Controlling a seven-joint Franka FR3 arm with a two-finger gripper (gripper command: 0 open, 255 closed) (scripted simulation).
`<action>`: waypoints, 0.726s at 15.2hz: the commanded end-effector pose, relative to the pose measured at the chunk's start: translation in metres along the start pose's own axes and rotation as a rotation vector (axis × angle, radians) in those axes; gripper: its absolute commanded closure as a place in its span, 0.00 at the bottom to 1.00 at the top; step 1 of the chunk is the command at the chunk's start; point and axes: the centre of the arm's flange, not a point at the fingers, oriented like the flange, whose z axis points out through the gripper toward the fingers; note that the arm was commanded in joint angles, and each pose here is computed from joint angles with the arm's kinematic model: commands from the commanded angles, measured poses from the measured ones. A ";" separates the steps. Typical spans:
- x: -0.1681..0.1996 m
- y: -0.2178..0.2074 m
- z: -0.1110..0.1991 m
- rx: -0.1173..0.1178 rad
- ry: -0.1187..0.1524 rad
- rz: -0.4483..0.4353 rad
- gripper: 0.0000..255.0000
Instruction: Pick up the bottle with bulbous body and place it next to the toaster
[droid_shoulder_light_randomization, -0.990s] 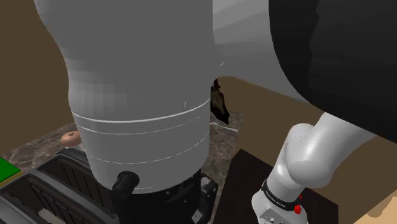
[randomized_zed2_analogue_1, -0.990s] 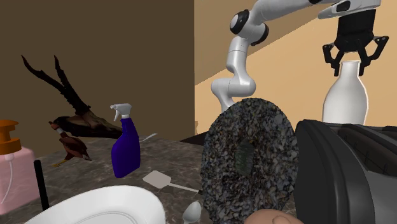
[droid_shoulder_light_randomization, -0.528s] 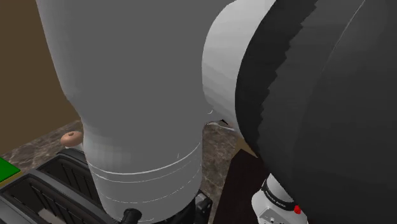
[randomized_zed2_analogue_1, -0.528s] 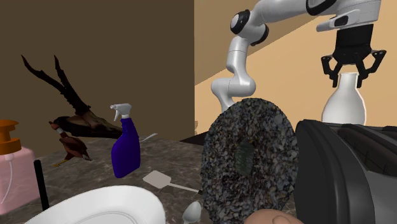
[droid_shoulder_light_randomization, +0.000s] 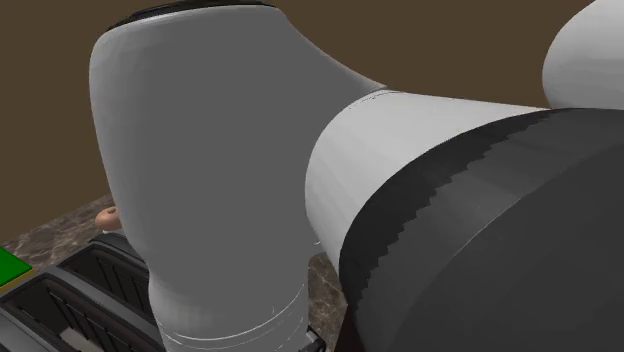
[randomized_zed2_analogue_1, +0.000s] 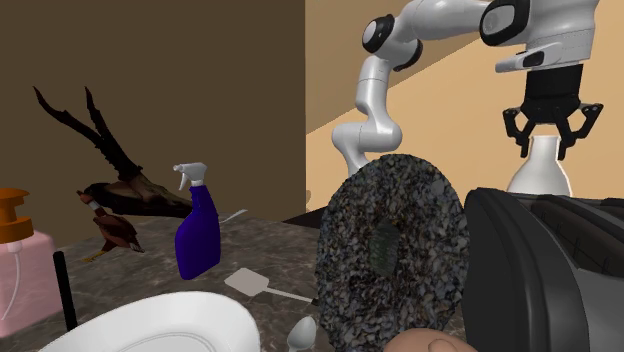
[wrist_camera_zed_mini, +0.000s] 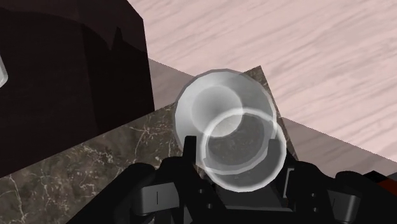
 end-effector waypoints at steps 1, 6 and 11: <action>0.003 0.002 0.010 0.001 0.000 0.000 1.00; 0.008 0.001 0.034 0.001 0.000 0.000 1.00; 0.008 0.001 0.034 0.001 0.000 0.000 1.00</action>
